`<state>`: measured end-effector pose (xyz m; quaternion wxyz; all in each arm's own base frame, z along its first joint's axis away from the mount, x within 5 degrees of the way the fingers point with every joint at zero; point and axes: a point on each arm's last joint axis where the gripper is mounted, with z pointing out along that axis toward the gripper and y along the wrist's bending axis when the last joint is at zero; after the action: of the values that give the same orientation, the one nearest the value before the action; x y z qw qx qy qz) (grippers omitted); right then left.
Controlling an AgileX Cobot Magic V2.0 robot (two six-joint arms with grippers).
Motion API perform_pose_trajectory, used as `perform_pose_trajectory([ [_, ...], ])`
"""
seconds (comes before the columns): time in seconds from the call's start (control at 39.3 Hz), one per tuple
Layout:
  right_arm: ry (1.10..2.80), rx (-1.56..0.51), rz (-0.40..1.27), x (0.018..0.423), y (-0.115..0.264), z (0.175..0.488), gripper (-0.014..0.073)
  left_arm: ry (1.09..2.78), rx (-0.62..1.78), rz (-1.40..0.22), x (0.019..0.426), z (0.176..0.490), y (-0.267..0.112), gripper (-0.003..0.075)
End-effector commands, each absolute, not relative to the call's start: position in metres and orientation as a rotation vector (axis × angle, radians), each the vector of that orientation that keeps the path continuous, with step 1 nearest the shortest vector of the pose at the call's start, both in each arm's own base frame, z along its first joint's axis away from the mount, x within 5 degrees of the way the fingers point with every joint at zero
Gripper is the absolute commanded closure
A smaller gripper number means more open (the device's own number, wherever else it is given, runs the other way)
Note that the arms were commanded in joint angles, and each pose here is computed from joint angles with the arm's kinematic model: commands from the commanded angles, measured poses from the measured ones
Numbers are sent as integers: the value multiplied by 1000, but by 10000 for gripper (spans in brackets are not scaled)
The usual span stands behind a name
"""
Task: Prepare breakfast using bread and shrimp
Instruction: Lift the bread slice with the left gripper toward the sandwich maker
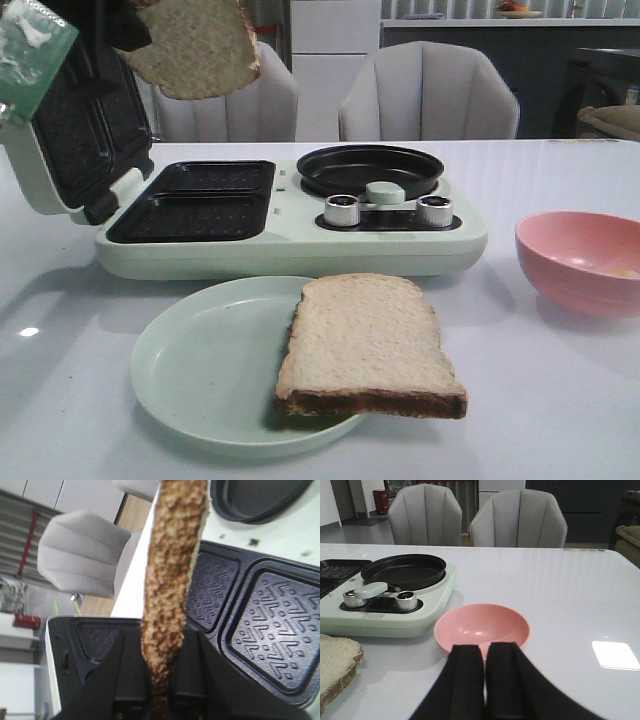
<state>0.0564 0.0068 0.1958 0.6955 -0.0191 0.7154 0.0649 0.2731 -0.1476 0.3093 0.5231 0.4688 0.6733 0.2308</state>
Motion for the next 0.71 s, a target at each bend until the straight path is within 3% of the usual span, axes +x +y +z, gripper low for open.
perform_pose_trajectory([
  [0.0, 1479, -48, 131, 54, 6, 210, 410, 1582, 1037, 556, 281, 331, -139, 606],
  [0.33, 1479, -48, 131, 54, 6, 210, 410, 1558, 1193, 649, 327, 317, -162, 606],
  [0.69, 1479, -48, 131, 54, 6, 210, 410, 1643, 1230, 647, 376, 294, -182, 606],
])
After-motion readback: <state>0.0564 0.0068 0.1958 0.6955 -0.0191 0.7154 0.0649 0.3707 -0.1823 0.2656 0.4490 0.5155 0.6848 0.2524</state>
